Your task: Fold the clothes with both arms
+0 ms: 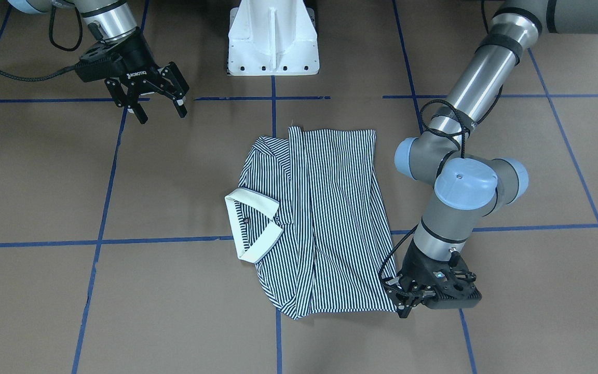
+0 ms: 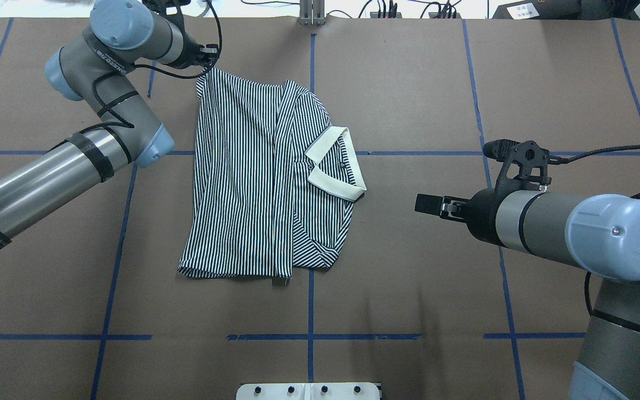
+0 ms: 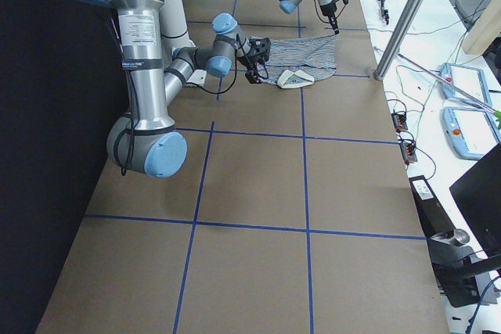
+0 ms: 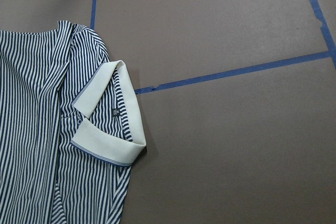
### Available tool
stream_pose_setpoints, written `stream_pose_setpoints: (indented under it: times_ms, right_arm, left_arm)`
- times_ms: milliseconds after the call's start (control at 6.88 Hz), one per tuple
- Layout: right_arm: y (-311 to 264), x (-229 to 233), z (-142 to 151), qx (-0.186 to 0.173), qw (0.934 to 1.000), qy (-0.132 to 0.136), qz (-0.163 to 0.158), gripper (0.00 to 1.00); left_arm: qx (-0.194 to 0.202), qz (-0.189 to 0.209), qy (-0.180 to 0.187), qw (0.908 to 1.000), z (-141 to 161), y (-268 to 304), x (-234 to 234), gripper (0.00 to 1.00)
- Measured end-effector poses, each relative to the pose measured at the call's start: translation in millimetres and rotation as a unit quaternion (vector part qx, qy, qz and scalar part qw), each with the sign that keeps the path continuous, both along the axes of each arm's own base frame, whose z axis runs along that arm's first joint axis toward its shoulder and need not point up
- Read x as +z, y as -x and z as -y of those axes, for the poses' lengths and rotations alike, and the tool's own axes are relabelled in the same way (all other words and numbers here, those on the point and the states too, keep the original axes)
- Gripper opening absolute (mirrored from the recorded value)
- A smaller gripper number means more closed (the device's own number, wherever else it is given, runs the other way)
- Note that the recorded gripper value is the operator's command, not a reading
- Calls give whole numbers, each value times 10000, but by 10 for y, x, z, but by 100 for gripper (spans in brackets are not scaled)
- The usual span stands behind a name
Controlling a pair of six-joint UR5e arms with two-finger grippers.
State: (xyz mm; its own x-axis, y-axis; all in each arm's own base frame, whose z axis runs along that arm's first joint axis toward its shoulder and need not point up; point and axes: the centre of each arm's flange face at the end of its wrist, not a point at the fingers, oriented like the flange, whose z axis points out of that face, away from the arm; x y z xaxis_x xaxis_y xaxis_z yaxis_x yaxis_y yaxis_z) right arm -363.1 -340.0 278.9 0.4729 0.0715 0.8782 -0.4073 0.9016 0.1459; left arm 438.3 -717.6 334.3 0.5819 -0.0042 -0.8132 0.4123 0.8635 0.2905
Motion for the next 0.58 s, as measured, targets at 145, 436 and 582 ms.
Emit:
stream_pose_setpoints:
  times_ms: [145,436,582]
  right_arm:
    - [62,-9,43,10,10000,0,-1,100]
    - [172,-38,118,34,10000,-7,5,100]
    - [321,-137,200,39,10000,-32,60,100]
  left_arm:
    - [-10,18,19,10000,18,-4,23,47]
    - [-26,18,18,10000,45,4,29,58]
    - [-67,-17,-22,10000,77,74,24,57]
